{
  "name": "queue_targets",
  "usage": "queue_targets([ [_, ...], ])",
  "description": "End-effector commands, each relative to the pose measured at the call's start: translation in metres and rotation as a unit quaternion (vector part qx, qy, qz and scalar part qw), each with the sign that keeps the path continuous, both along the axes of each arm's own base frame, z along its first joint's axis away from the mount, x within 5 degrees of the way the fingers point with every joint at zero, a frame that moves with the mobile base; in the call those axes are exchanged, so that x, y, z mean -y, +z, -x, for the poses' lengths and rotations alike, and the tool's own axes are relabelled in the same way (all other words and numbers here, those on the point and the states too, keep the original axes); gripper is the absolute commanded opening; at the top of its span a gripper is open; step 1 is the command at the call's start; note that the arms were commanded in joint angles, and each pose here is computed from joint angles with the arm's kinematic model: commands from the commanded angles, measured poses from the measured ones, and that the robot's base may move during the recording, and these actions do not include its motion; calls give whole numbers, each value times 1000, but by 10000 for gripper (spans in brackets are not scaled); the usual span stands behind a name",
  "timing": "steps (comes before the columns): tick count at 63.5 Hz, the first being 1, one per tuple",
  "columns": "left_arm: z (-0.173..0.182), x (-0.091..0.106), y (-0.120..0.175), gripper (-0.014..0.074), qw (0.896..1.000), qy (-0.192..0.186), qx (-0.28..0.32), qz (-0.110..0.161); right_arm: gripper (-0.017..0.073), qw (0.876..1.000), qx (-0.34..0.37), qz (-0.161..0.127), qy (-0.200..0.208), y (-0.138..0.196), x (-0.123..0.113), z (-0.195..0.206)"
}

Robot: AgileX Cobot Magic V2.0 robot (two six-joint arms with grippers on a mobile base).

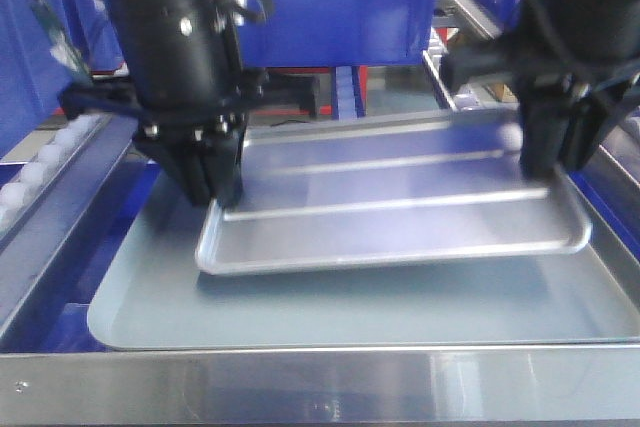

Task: Grab silver tray and stack on right shelf
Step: 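Lower the silver tray onto the larger grey-blue tray with both grippers, then open both grippers and raise them away from the silver tray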

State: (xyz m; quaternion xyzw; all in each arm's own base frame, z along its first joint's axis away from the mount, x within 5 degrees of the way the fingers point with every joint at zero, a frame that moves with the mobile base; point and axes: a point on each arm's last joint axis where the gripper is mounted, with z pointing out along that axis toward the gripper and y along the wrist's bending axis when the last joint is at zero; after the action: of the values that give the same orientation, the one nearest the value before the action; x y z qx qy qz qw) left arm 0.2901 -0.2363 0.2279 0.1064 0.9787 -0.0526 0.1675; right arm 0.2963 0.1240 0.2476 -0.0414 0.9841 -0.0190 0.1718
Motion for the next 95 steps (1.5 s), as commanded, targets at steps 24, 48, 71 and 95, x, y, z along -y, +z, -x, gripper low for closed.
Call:
queue_targets([
  [24, -15, -11, 12, 247, 1000, -7, 17, 21, 301, 998, 43, 17, 34, 10, 1, -11],
  [48, -7, -15, 29, 442, 999, -9, 26, 27, 538, 997, 71, 4, 33, 32, 5, -1],
  [71, 36, -54, 84, 144, 989, -26, 129, 62, 107, 987, 155, -34, 37, 73, 26, 46],
  [95, 118, -115, 67, -101, 959, -61, 247, 124, 53, 968, 228, -70, 72, 32, 55, 118],
])
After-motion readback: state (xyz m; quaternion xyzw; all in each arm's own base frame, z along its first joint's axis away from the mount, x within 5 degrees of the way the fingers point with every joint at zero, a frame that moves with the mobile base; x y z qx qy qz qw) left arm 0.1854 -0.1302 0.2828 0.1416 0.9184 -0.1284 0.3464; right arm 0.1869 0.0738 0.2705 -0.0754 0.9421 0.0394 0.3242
